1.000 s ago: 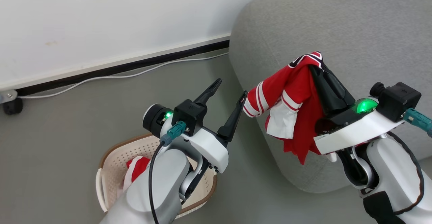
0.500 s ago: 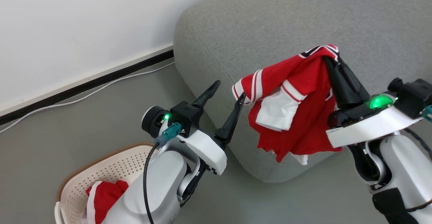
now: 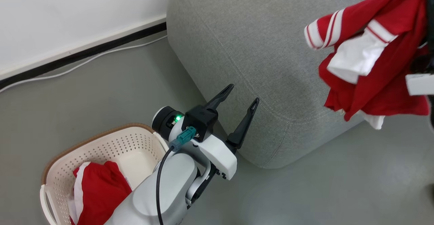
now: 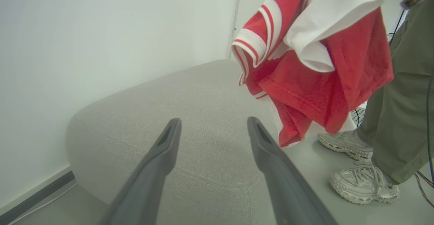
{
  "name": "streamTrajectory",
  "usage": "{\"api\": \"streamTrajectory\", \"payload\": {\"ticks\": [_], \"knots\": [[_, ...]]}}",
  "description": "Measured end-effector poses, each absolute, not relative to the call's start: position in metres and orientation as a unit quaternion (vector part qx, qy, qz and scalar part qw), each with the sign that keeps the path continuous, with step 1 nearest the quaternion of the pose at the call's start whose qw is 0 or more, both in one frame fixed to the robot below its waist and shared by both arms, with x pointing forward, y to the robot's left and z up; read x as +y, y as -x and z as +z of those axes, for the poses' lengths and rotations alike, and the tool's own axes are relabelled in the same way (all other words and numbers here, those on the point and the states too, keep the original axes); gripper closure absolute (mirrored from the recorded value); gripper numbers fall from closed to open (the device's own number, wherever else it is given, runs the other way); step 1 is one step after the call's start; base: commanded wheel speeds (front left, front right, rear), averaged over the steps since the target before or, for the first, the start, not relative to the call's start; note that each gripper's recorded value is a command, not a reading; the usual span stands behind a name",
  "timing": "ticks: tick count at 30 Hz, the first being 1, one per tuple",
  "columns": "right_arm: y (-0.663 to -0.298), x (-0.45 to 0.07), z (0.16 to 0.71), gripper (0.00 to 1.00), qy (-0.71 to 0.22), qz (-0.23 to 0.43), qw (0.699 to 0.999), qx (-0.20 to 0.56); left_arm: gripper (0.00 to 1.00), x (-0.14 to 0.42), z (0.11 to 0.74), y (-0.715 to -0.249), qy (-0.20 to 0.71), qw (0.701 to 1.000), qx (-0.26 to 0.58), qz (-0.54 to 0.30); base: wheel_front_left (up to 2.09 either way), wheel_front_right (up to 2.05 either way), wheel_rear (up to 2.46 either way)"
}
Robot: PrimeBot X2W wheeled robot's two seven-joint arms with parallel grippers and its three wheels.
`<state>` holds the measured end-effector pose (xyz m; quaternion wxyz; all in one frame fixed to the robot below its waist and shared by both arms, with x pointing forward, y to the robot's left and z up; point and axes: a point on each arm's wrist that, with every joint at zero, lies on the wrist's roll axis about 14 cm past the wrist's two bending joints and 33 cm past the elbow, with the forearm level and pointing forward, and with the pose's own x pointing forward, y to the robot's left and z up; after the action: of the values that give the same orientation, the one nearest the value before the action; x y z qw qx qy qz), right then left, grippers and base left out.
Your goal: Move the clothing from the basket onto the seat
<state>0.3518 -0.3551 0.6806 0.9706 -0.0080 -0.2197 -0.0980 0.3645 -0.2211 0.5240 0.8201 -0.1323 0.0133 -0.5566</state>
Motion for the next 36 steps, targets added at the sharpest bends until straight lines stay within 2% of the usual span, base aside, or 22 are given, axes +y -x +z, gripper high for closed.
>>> {"api": "streamTrajectory", "payload": {"ticks": [9,19,27,36], "knots": [[-0.388,-0.414,0.719,1.00,0.107,-0.146,0.959,-0.219,0.00,-0.223,0.500,-0.383,0.136,0.821,0.029,-0.554,0.00,0.00,0.00],[-0.461,-0.445,0.724,1.00,0.174,-0.168,0.950,-0.197,0.00,-0.216,0.455,-0.411,0.145,0.831,0.063,-0.534,0.00,0.00,0.00],[-0.514,-0.477,0.708,1.00,0.201,-0.204,0.943,-0.168,0.00,-0.205,0.419,-0.429,0.161,0.843,0.089,-0.506,0.00,0.00,0.00],[-0.543,-0.526,0.665,1.00,0.182,-0.281,0.933,-0.132,0.00,-0.177,0.377,-0.441,0.168,0.864,0.128,-0.457,0.00,0.00,0.00]]}}
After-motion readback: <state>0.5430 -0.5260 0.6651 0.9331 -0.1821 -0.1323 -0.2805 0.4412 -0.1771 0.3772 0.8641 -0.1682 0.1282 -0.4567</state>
